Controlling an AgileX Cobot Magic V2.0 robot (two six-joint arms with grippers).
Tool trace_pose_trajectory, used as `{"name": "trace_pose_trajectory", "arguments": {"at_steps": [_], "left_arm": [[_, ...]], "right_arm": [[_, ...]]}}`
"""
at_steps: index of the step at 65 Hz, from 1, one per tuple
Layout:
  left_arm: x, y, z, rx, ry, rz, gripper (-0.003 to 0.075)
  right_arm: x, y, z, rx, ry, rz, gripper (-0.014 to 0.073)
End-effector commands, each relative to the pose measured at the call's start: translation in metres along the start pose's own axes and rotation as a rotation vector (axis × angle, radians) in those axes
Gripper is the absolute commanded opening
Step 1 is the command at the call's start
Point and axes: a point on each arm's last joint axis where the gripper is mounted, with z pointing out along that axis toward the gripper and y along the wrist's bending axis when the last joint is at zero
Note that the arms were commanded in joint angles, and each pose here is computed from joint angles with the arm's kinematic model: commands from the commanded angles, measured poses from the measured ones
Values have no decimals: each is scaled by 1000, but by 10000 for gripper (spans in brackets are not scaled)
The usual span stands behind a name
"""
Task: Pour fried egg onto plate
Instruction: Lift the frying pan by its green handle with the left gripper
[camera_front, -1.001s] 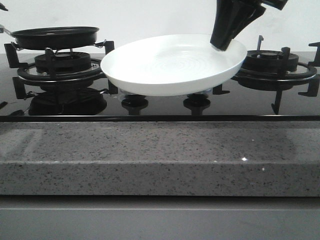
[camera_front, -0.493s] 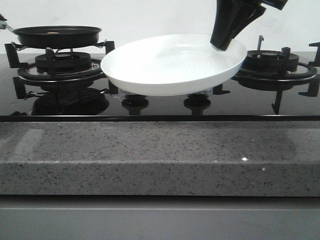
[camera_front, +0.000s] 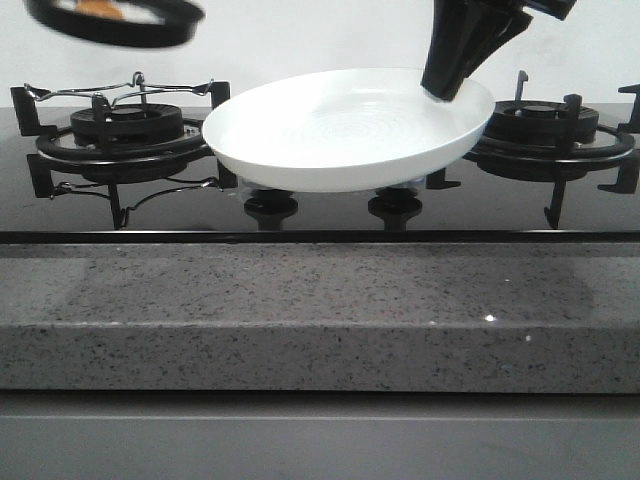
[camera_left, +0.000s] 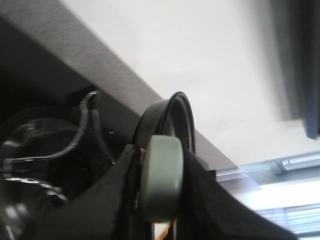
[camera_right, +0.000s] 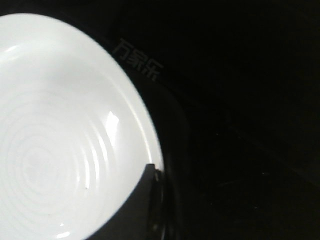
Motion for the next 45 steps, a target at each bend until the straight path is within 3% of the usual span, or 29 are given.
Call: {"name": "trace_pose_trajectory", "arguments": {"at_steps": [1, 24, 45], "left_arm": [[5, -66, -23, 136, -32, 110, -19], [69, -158, -21, 175, 52, 388, -20], [112, -195, -8, 122, 60, 622, -20]], "right_arm": [[-5, 9, -30, -10, -110, -15, -57], [-5, 9, -30, -10, -110, -15, -57], [-5, 9, -30, -10, -110, -15, -57]]}}
